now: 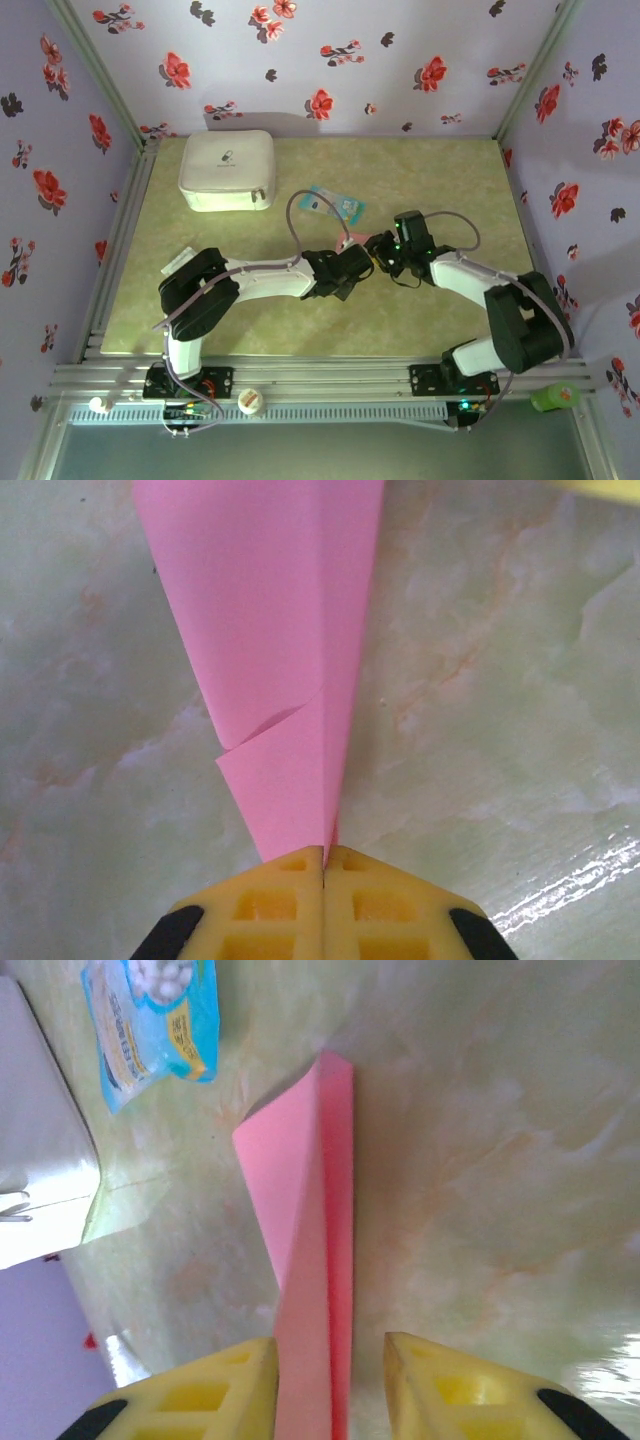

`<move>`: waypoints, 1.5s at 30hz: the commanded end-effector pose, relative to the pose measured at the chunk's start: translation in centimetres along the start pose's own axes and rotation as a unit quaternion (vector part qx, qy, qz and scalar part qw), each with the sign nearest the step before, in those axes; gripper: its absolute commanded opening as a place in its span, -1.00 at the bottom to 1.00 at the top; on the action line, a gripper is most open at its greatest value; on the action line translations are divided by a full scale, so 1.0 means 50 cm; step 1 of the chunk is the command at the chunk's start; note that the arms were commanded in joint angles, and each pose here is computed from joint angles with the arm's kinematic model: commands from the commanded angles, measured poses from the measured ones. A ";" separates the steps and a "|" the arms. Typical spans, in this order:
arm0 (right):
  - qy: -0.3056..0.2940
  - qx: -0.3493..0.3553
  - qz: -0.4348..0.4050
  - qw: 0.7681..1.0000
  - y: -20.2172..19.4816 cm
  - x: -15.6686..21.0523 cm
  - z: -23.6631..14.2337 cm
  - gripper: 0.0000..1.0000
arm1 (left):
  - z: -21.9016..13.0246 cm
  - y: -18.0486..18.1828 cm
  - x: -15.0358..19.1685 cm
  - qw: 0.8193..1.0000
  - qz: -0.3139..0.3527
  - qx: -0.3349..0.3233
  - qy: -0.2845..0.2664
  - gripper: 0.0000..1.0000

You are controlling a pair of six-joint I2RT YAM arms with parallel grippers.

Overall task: Fold a paper plane with a square sheet of paper (pick it up from the middle)
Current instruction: Fold the wing for the fifth time at the center of the table.

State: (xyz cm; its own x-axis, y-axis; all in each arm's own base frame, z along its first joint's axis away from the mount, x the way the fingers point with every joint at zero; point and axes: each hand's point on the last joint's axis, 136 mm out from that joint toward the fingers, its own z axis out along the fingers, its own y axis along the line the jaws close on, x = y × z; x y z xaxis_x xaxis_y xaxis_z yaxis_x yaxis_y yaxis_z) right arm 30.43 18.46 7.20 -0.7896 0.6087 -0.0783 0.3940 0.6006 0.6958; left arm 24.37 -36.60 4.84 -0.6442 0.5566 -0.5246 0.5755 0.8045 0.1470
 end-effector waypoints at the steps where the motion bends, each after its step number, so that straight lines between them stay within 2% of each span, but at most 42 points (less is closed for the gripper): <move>1: -0.040 0.056 -0.039 0.997 -0.031 -0.030 -0.039 -0.29 | 0.013 0.010 0.010 0.999 -0.051 -0.007 0.008 -1.00; 17: -0.035 0.054 -0.042 0.997 -0.039 -0.027 -0.044 -0.27 | 0.055 0.027 0.047 0.991 -0.126 -0.013 0.037 -0.99; 21: -0.033 0.051 -0.040 0.997 -0.037 -0.027 -0.041 -0.27 | 0.057 0.025 0.053 0.989 -0.146 -0.002 0.027 -1.00; 27: -0.019 0.047 -0.040 0.998 -0.037 -0.020 -0.030 -0.26 | 0.036 0.013 0.038 0.983 -0.173 0.055 -0.009 -1.00; 32: 0.003 0.012 -0.053 0.999 -0.014 -0.008 -0.016 -0.27 | 0.020 0.006 0.027 0.967 -0.212 0.136 -0.040 -1.00; 37: 0.015 0.003 -0.052 0.999 -0.010 -0.002 -0.007 -0.28 | 0.021 0.004 0.020 0.931 -0.276 0.233 -0.058 -1.00; 45: 0.027 -0.028 -0.066 0.997 0.015 0.004 -0.004 -0.30 | 0.012 0.005 0.014 0.915 -0.294 0.268 -0.063 -1.00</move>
State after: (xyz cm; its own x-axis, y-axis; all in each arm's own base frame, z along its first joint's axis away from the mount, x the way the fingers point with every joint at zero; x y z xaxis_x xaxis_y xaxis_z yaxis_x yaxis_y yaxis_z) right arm 30.22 18.40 7.62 -0.8416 0.5264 -0.1209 0.3052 0.6482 0.6976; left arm 24.50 -35.11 2.54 -0.8719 0.0310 -0.4886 0.3256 0.7821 -0.5314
